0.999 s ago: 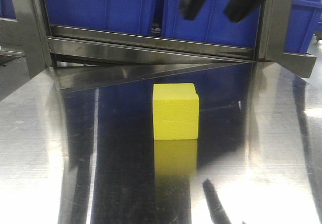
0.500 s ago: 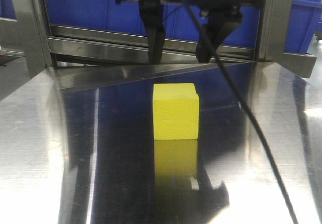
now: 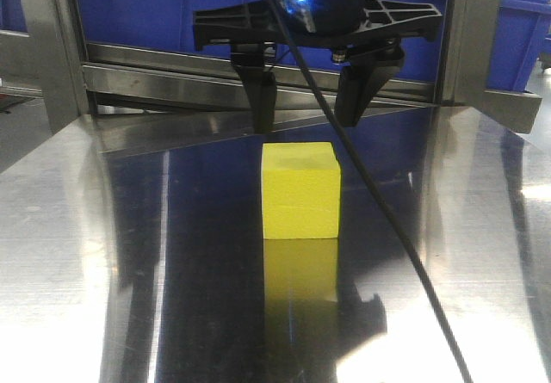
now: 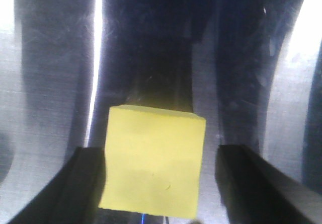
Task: Place yellow foam block on left shelf second layer
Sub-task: 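Lower the open right gripper around the yellow foam cube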
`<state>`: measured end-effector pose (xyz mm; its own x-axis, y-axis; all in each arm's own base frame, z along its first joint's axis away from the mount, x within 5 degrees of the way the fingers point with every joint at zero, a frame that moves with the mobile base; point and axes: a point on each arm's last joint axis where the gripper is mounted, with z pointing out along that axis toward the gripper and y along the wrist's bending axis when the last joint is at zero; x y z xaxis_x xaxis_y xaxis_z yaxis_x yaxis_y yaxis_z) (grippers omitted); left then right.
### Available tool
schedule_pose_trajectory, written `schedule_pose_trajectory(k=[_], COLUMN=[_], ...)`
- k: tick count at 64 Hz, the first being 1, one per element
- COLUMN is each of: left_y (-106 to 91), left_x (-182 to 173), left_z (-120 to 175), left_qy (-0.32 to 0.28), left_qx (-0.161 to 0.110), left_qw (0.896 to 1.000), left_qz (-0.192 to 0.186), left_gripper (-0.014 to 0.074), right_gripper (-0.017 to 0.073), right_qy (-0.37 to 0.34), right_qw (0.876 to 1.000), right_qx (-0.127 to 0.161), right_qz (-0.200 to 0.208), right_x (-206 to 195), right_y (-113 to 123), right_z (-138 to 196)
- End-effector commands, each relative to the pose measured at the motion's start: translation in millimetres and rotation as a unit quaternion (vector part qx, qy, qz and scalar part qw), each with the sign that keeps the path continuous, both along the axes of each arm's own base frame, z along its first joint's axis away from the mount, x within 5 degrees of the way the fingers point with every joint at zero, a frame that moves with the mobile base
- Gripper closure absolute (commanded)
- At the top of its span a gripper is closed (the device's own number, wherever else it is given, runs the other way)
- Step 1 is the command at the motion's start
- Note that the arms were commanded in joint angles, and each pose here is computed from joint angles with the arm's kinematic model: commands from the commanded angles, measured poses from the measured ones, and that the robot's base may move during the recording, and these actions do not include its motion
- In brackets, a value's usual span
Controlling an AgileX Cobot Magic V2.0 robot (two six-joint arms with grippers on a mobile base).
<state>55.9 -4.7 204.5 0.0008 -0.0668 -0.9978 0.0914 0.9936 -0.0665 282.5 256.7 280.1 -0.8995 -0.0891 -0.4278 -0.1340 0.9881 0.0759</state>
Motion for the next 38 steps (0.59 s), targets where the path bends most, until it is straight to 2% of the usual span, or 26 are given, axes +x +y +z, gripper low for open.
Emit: schedule_pose_trajectory(k=[1, 20, 30, 38], left_y=[-1.3, -1.3, -1.3, -1.3], left_x=[1.1, 1.1, 1.1, 1.1], left_z=[-1.5, -1.5, -1.5, -1.5], left_qy=[-0.026, -0.026, -0.026, -0.026], left_qx=[-0.008, -0.008, -0.008, -0.008], left_qw=[1.0, 1.0, 1.0, 1.0], left_qz=[-0.007, -0.007, -0.007, -0.007], left_gripper=[0.0457, 0.0457, 0.0457, 0.0457], right_gripper=[-0.0053, -0.0053, -0.0053, -0.0053], right_qy=[-0.057, -0.055, -0.062, -0.067], right_qw=[0.998, 0.998, 0.997, 0.996], right_qx=[0.03, 0.03, 0.05, 0.054], right_qz=[0.011, 0.008, -0.004, -0.007], right_x=[-1.6, -1.2, 1.8, 3.9], right_y=[-1.0, -1.5, 1.3, 0.3], right_z=[31.6, 31.1, 30.5, 30.8])
